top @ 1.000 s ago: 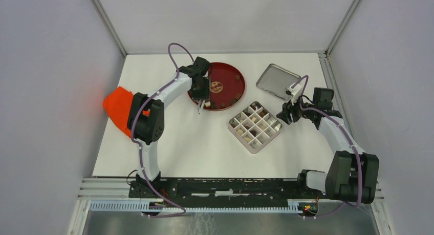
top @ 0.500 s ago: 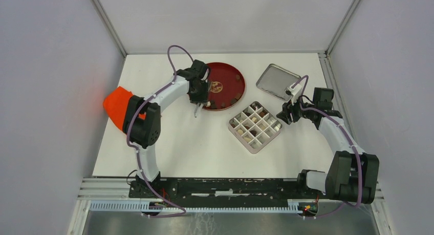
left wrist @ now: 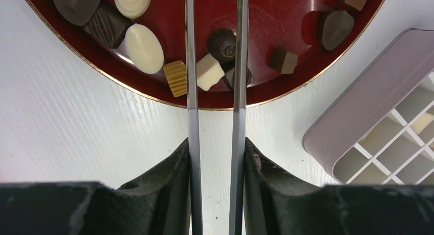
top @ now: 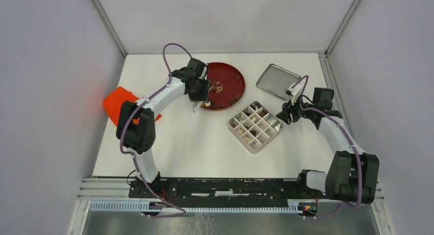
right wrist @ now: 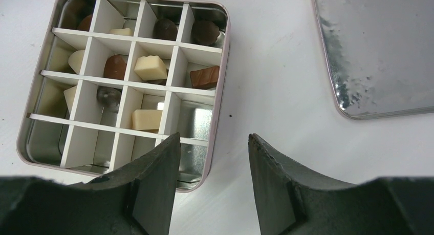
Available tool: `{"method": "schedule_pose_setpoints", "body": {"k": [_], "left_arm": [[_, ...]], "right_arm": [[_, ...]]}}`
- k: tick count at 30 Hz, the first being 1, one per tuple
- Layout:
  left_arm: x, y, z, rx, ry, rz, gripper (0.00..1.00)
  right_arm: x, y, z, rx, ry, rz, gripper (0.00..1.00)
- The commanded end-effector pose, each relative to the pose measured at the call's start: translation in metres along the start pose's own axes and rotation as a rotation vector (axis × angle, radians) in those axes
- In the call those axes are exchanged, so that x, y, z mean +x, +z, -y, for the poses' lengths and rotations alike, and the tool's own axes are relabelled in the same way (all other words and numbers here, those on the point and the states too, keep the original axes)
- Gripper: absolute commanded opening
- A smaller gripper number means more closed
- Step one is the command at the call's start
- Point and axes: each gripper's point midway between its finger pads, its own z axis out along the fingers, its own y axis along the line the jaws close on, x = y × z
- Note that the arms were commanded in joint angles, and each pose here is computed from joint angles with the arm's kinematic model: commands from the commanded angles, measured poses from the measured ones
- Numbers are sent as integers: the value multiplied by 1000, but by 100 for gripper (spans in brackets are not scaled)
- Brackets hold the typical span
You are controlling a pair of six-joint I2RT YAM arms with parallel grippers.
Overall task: Pack the chocolate
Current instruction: Pick up the fake chocolate from the plate.
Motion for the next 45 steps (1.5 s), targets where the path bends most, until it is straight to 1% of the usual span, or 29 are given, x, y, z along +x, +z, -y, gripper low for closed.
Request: {"method": "schedule_pose_setpoints", "body": {"k": [1, 3, 7, 10, 13, 17, 23, 29, 33, 37, 41, 45], "left_arm": [[-18, -16, 14, 68, 43, 79, 2], [-20, -20, 17, 84, 50, 91, 2], [-21, -28, 18, 101, 70, 120, 2], [-17, -30, 19, 118, 80, 128, 2], [-11, -32, 20, 140, 84, 137, 2], [-6, -37, 21, 164, 81, 149, 2], [-5, -53, 30, 220, 84, 183, 2], [-2, -56, 28, 223, 89, 192, 2], [-3, -54, 27, 222, 89, 193, 2], [-5, -52, 27, 227, 86, 197, 2], [-8, -55, 30, 240, 86, 205, 2], [-9, -58, 32, 248, 89, 210, 2]], "right_arm": [[-14, -1, 5, 0, -40, 36, 58], [-13, -1, 4, -6, -48, 34, 60], [-11, 3, 2, 2, -80, 13, 76], [-10, 10, 2, 30, -121, -26, 78], [-8, 21, 2, 71, -173, -92, 75], [-6, 26, 13, 137, -188, -137, 72], [-1, 39, 17, 145, -193, -192, 67], [9, 47, 17, 140, -182, -240, 55], [9, 48, 15, 133, -187, -242, 47], [8, 44, 13, 133, -193, -245, 46], [4, 31, 10, 140, -192, -226, 46], [10, 18, 10, 135, -169, -207, 45]]}}
